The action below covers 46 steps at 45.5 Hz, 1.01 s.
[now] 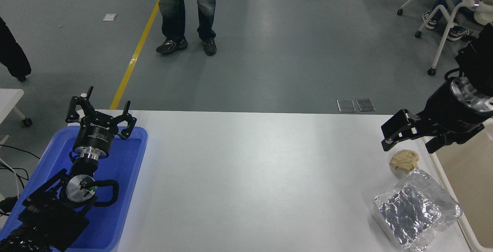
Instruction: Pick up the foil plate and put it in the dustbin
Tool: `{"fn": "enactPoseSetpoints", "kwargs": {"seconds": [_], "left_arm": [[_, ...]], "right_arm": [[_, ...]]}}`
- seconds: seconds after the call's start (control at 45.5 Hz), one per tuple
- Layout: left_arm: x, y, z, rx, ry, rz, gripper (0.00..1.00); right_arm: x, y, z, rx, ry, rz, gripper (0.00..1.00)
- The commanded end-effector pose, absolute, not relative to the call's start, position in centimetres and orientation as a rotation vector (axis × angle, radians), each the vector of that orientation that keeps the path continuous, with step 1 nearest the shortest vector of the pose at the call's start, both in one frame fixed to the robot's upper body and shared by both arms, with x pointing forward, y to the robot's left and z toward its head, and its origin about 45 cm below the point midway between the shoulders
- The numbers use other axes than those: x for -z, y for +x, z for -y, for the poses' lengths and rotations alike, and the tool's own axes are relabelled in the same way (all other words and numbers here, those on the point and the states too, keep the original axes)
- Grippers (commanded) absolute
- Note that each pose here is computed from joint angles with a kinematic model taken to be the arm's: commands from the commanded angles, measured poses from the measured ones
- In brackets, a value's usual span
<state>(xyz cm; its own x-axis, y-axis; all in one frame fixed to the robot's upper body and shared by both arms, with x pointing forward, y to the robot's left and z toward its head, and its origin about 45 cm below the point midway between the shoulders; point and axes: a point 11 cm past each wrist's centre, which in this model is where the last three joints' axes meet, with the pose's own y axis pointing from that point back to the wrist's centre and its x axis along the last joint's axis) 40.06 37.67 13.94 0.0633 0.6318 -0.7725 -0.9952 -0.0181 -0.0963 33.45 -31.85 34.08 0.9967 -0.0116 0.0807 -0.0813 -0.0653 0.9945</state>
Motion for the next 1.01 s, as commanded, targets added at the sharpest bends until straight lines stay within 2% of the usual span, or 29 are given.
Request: {"fn": "enactPoseSetpoints", "kwargs": {"seconds": [0.0, 0.462, 0.725, 0.989], "left_arm": [[-13.94, 40.06, -37.67, -1.431, -0.766, -0.614, 1.0], [-13.94, 40.06, -37.66, -1.43, -0.765, -0.613, 1.0], [-13.94, 40.06, -37.67, -1.431, -0.766, -0.614, 1.0], [-13.94, 40.06, -37.67, -1.431, -0.766, -0.614, 1.0]], "right_arm": [[-34.0, 33.7, 31.8, -0.059, 1.64, 0.074, 1.0], [-35.2, 35.3, 33.7, -0.061, 1.616, 0.174, 1.0], [-35.2, 35.0, 35.2, -0.034, 1.627, 0.217, 1.0], [-33.4, 36.9, 39.9, 0.004, 1.538, 0.328, 1.0]]}}
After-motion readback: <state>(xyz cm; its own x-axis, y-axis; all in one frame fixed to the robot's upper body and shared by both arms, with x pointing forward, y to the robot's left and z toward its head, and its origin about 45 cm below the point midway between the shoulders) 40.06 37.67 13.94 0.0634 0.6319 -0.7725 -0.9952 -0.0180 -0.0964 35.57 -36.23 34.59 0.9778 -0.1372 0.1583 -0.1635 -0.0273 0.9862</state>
